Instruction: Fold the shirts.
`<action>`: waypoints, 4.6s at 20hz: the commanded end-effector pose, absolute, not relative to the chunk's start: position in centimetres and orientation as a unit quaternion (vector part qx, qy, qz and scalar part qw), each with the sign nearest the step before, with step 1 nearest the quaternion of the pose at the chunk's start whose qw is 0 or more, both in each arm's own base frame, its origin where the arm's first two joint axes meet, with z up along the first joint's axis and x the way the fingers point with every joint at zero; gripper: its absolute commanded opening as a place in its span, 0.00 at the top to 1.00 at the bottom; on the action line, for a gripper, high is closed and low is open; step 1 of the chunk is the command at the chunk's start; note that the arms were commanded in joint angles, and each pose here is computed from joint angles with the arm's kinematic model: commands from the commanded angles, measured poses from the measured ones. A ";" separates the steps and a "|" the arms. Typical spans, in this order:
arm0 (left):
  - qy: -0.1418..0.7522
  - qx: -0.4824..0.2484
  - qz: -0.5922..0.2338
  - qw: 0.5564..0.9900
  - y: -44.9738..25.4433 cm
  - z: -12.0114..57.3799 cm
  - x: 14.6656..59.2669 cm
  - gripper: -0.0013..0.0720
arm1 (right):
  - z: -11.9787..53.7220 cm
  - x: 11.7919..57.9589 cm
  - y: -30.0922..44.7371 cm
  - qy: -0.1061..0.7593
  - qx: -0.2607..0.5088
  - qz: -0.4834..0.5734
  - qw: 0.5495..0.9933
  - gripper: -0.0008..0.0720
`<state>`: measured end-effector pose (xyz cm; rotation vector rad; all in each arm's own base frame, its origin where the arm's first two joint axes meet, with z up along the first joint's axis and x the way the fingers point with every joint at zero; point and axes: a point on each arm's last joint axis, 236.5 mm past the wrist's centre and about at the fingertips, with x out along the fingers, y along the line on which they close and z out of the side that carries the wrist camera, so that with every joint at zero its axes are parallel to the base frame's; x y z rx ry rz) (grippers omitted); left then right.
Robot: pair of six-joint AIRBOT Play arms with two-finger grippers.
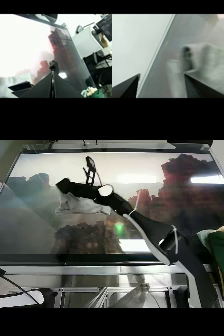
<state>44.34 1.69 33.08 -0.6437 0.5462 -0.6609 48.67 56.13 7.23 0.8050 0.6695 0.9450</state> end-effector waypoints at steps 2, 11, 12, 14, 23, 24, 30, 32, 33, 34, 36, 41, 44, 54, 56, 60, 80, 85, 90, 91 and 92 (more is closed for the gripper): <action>0.278 -0.309 -0.326 0.849 0.9 31.4 43.7 0.95 | 5.9 47.8 56.6 0.311 0.367 0.434 0.761 0.30; 0.337 -0.308 -0.396 0.797 -5.9 26.6 43.4 0.95 | 3.9 51.2 35.4 0.501 0.212 0.383 0.747 0.96; 0.340 -0.306 -0.399 0.795 -6.0 26.6 43.2 0.95 | 2.1 50.7 33.8 0.528 0.212 0.371 0.734 0.65; 0.345 -0.305 -0.402 0.792 -6.1 26.4 42.9 0.95 | -2.2 51.0 31.2 0.561 0.213 0.331 0.728 0.02; 0.343 -0.283 -0.417 0.793 -6.3 26.3 42.4 0.95 | -11.4 50.4 36.2 0.603 0.338 0.307 0.654 0.02; 0.341 -0.280 -0.419 0.794 -6.3 26.3 42.4 0.95 | -11.5 50.1 37.4 0.600 0.347 0.310 0.651 0.02; 0.341 -0.271 -0.425 0.793 -6.4 26.2 42.1 0.95 | -6.0 51.9 44.8 0.490 0.435 0.362 0.663 0.44; 0.342 -0.271 -0.426 0.792 -6.4 26.2 42.0 0.95 | -3.8 52.4 45.5 0.463 0.469 0.380 0.649 0.86; 0.343 -0.270 -0.427 0.792 -6.4 26.2 42.0 0.95 | -2.7 52.3 45.7 0.457 0.477 0.391 0.641 0.97; 0.343 -0.270 -0.427 0.791 -6.5 26.2 42.0 0.95 | -1.6 52.0 45.8 0.453 0.474 0.402 0.639 0.97; 0.343 -0.270 -0.427 0.792 -6.4 26.2 42.0 0.95 | 2.1 51.8 45.1 0.438 0.459 0.428 0.644 0.97; 0.344 -0.270 -0.428 0.791 -6.5 26.2 41.9 0.95 | 16.2 52.4 32.7 0.411 0.383 0.414 0.716 0.97; 0.343 -0.270 -0.428 0.791 -6.6 26.2 42.0 0.95 | 22.0 50.9 16.7 0.417 0.331 0.281 0.799 0.97; 0.358 -0.256 -0.460 0.771 -9.6 26.1 41.1 0.95 | 20.9 31.2 -22.3 0.450 0.432 -0.223 0.749 0.97; 0.361 -0.252 -0.470 0.765 -10.7 26.1 40.8 0.95 | 19.9 25.9 -26.2 0.454 0.443 -0.308 0.709 0.97; 0.369 -0.240 -0.493 0.751 -13.1 26.0 40.1 0.95 | 21.1 20.2 -29.6 0.414 0.451 -0.383 0.692 0.97; 0.370 -0.191 -0.561 0.716 -19.5 26.1 37.6 0.95 | 8.1 4.3 -25.0 0.601 0.431 -0.495 0.456 0.09; 0.354 -0.201 -0.546 0.732 -19.3 26.5 38.9 0.95 | 8.9 15.1 -21.2 0.527 0.554 -0.331 0.554 0.96; 0.334 -0.181 -0.533 0.756 -15.9 28.8 38.6 0.96 | 13.9 24.4 -13.6 0.500 0.494 -0.162 0.693 0.97; 0.341 -0.177 -0.536 0.752 -15.3 28.8 37.5 0.96 | 15.4 25.8 -10.9 0.487 0.467 -0.129 0.727 0.97; 0.352 -0.182 -0.533 0.748 -14.8 28.2 36.3 0.96 | 16.5 26.6 -7.5 0.480 0.443 -0.089 0.752 0.97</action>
